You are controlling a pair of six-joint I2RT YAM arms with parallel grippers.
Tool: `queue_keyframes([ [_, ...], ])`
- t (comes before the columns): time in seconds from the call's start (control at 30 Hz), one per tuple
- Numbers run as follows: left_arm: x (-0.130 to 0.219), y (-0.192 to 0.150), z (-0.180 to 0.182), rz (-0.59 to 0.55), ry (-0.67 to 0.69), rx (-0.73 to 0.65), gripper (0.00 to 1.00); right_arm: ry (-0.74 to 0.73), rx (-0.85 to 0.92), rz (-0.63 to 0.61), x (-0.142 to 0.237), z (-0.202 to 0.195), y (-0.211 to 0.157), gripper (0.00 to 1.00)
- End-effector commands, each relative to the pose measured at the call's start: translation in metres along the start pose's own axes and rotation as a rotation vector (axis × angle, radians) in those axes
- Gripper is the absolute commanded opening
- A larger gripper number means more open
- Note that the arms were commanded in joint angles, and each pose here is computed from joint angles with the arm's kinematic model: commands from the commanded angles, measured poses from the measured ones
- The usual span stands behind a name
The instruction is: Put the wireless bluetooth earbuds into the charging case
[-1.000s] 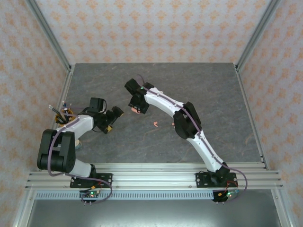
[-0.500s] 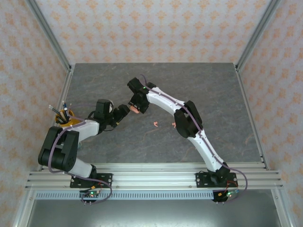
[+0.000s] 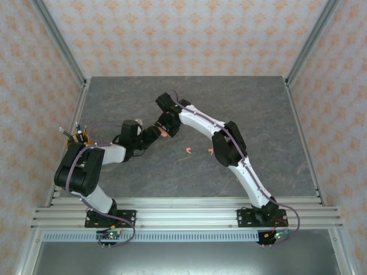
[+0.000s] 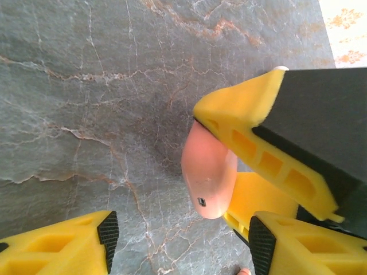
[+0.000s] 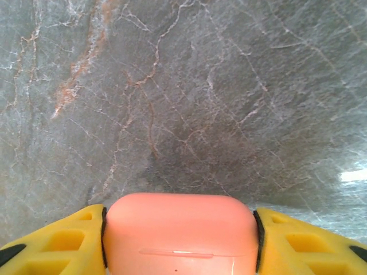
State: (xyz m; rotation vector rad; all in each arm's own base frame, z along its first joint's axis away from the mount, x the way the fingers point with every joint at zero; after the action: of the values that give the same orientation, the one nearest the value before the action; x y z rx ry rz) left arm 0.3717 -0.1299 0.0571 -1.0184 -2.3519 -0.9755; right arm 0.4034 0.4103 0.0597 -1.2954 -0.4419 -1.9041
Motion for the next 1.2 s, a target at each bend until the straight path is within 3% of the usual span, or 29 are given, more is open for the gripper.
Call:
queue_keyframes([
  [0.0,-0.008,0.008,-0.011,-0.035,-0.037,-0.049,0.62,0.07,-0.016,0.015,0.028,0.017,-0.003,0.41],
  [0.5,-0.032,0.011,-0.014,-0.047,-0.054,-0.051,0.55,0.064,-0.017,0.033,0.025,0.014,-0.004,0.41],
  [0.63,-0.022,0.015,-0.013,-0.071,-0.033,-0.071,0.56,0.066,-0.011,0.003,0.031,0.014,0.002,0.42],
  [0.83,0.006,0.026,-0.015,-0.122,0.038,-0.095,0.66,0.081,-0.003,-0.054,0.046,0.016,0.017,0.48],
  [1.03,0.046,0.054,0.0,-0.226,0.171,-0.053,0.84,0.047,0.058,-0.112,0.057,0.011,0.025,0.58],
  [1.17,0.057,0.075,0.015,-0.22,0.255,-0.02,0.88,0.005,0.095,-0.141,0.059,0.0,0.029,0.67],
])
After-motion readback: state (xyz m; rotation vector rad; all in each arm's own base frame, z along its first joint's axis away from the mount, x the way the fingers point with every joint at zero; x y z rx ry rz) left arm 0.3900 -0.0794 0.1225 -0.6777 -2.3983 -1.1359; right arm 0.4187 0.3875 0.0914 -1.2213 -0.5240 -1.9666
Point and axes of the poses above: each hand's point on the last joint's axis, 136 mm out from that joint toward the fingers, its own x axis back along the fingers, its own z axis along the line the jaws close on, y = z × x, the point moved 1 cm from there along x, back along the fingers, and after that the axes turned 13 degrees about -x, right-handed, at the moved point
